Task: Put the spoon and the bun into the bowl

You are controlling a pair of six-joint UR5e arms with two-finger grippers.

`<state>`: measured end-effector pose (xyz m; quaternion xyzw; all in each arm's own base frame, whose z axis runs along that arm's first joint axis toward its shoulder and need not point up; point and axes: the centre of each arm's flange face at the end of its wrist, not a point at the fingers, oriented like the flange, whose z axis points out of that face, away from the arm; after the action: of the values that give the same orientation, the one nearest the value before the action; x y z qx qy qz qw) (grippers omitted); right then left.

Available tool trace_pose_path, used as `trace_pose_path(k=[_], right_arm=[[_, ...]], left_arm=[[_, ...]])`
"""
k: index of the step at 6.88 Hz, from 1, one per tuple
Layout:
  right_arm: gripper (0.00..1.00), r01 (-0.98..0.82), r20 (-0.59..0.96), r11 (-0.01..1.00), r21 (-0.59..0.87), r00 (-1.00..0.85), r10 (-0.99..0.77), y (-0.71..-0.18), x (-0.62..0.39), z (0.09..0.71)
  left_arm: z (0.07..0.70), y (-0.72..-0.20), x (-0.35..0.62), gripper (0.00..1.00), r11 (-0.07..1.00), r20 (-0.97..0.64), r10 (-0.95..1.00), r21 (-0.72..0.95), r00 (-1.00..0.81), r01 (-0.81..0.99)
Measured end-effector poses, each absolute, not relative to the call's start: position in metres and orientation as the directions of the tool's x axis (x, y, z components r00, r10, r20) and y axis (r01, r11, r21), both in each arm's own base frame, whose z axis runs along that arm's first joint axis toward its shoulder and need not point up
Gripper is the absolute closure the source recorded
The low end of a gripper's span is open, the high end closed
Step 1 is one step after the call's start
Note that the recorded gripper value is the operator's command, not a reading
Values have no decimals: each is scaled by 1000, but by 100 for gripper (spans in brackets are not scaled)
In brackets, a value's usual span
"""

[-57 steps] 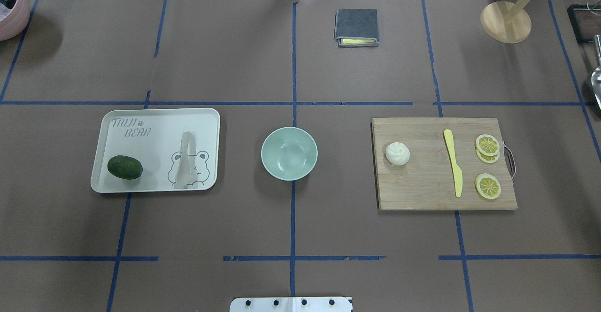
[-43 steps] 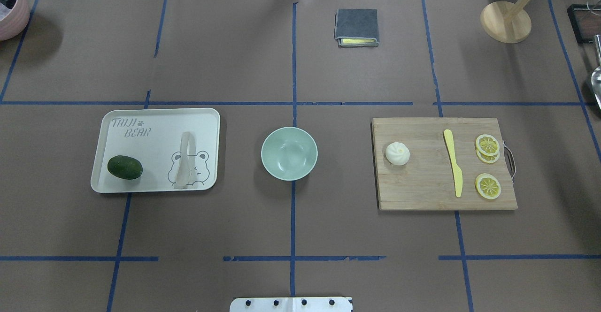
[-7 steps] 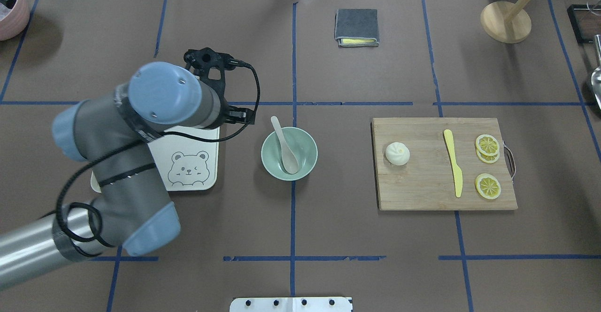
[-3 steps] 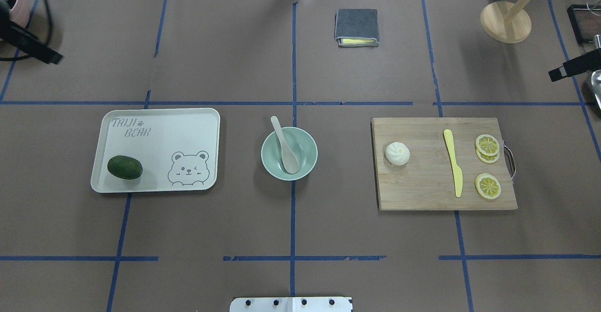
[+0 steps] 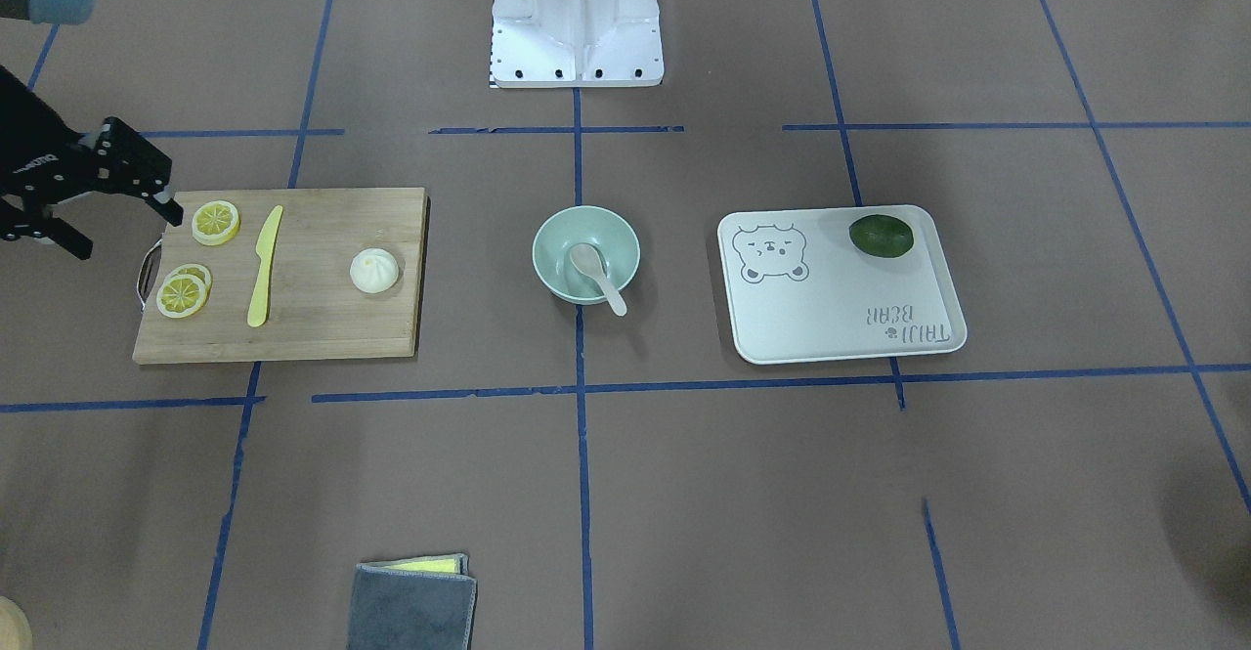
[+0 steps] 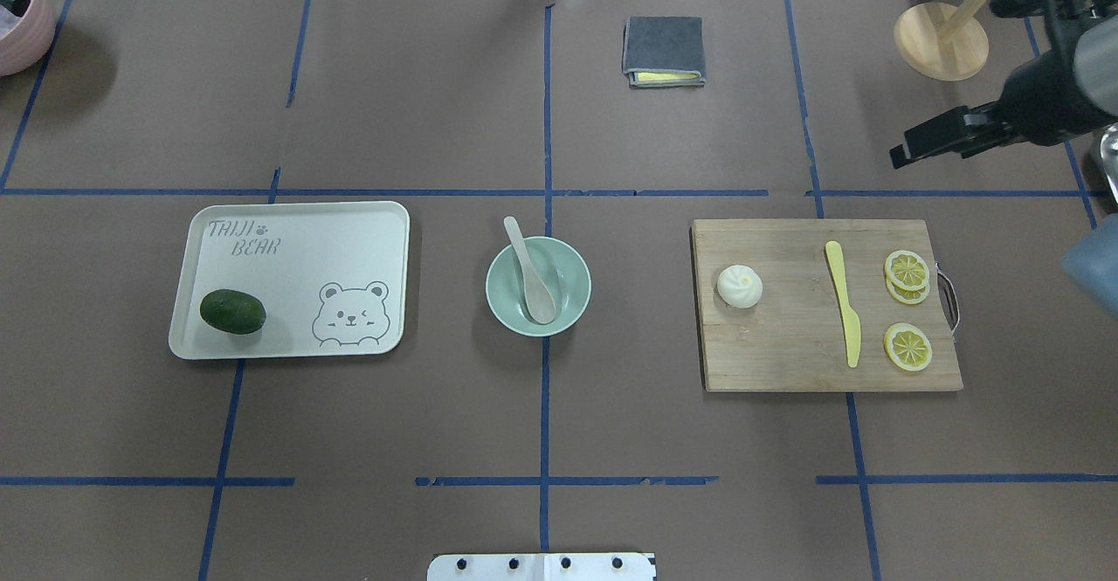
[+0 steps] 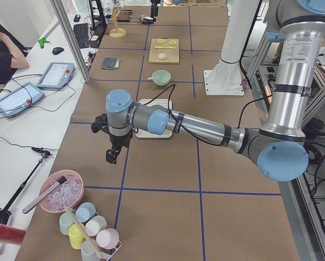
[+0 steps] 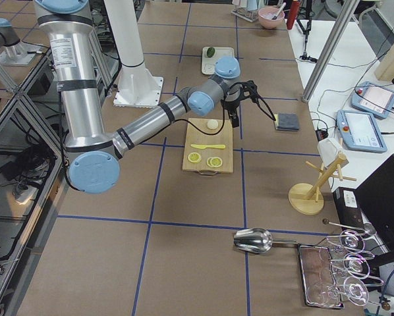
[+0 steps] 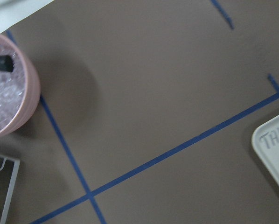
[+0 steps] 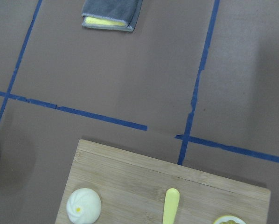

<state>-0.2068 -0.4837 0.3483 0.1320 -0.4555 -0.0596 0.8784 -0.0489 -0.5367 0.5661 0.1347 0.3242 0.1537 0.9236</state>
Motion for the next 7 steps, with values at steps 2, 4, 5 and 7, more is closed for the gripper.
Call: trace_pose_path(k=[2,4,5,7], right_arm=[[0,-23,735,958,287,647,-204,-451,-300,345],[10,-28,683,942,334,696,-221,-426,-383,339],[20,-31,663,939,344,715,-219,-423,-414,341],[80,-17,640,939,344,736,-221,-418,-442,349]], left_arm=[[616,-499,-74,0,933,-577,344,297,741,-202],[620,-493,-75,0,933,-592,345,298,728,-201],[619,-493,-75,0,933,-593,347,300,727,-200],[620,-493,-75,0,932,-595,348,301,725,-200]])
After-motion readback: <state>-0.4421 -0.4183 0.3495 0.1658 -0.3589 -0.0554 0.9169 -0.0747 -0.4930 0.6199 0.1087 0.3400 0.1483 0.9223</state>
